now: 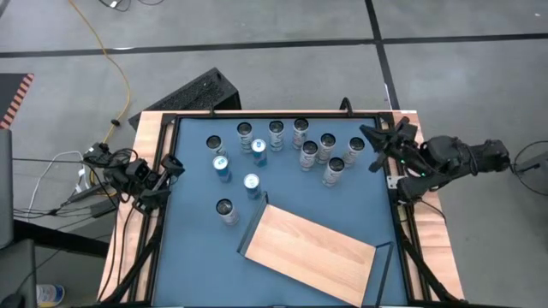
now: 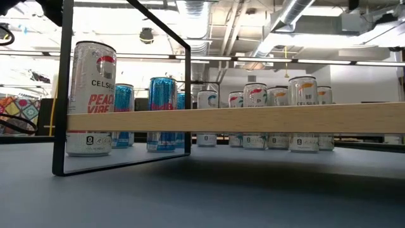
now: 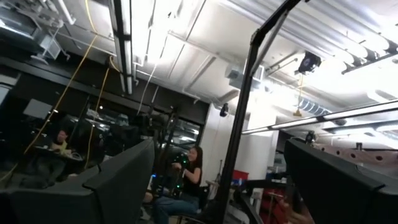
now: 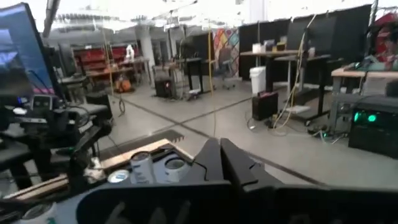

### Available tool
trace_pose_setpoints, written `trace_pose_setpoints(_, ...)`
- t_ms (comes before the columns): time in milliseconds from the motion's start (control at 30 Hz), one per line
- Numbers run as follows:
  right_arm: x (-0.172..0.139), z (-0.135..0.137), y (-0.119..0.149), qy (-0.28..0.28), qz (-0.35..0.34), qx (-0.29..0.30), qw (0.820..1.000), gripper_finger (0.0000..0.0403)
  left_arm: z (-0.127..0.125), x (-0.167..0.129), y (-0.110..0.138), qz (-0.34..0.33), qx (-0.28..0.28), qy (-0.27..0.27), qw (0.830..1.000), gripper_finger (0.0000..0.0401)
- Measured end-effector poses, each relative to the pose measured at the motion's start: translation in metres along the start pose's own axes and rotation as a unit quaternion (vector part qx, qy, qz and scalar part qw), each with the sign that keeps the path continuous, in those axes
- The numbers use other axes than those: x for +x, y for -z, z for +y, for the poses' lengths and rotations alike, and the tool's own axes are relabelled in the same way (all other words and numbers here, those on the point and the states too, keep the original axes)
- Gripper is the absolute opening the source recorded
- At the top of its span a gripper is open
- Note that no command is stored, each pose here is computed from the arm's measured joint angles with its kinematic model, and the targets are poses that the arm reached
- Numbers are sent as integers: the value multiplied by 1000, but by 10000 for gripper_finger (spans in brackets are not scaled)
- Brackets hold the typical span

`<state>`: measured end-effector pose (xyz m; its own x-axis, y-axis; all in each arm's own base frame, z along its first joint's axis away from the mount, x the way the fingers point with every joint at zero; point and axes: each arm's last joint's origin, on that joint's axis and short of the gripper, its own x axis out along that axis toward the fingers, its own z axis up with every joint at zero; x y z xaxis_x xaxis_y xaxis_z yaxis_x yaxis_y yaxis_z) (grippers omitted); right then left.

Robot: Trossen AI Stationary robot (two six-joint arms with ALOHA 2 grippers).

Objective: Place canned beverage on shelf
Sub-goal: Put the middle white pink soda can on the shelf

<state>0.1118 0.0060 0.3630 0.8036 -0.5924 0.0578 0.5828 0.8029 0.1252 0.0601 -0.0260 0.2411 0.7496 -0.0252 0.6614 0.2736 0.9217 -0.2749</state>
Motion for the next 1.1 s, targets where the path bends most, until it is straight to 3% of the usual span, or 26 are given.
trace_pose_setpoints(267,17,20,-21,10,73,-74,994,0,0,0,-1,-1,-2,-2,1000,348)
trace_pose_setpoints(533,19,6,-11,108,232,-48,966,0,0,0,-1,-2,-7,-3,1000,348)
trace_pose_setpoints(733,30,18,-9,51,264,20,963,0,0,0,-1,-2,3,-4,1000,348)
trace_pose_setpoints(1100,44,33,-23,-25,194,-58,979,0,2,0,-1,-1,4,-41,999,348)
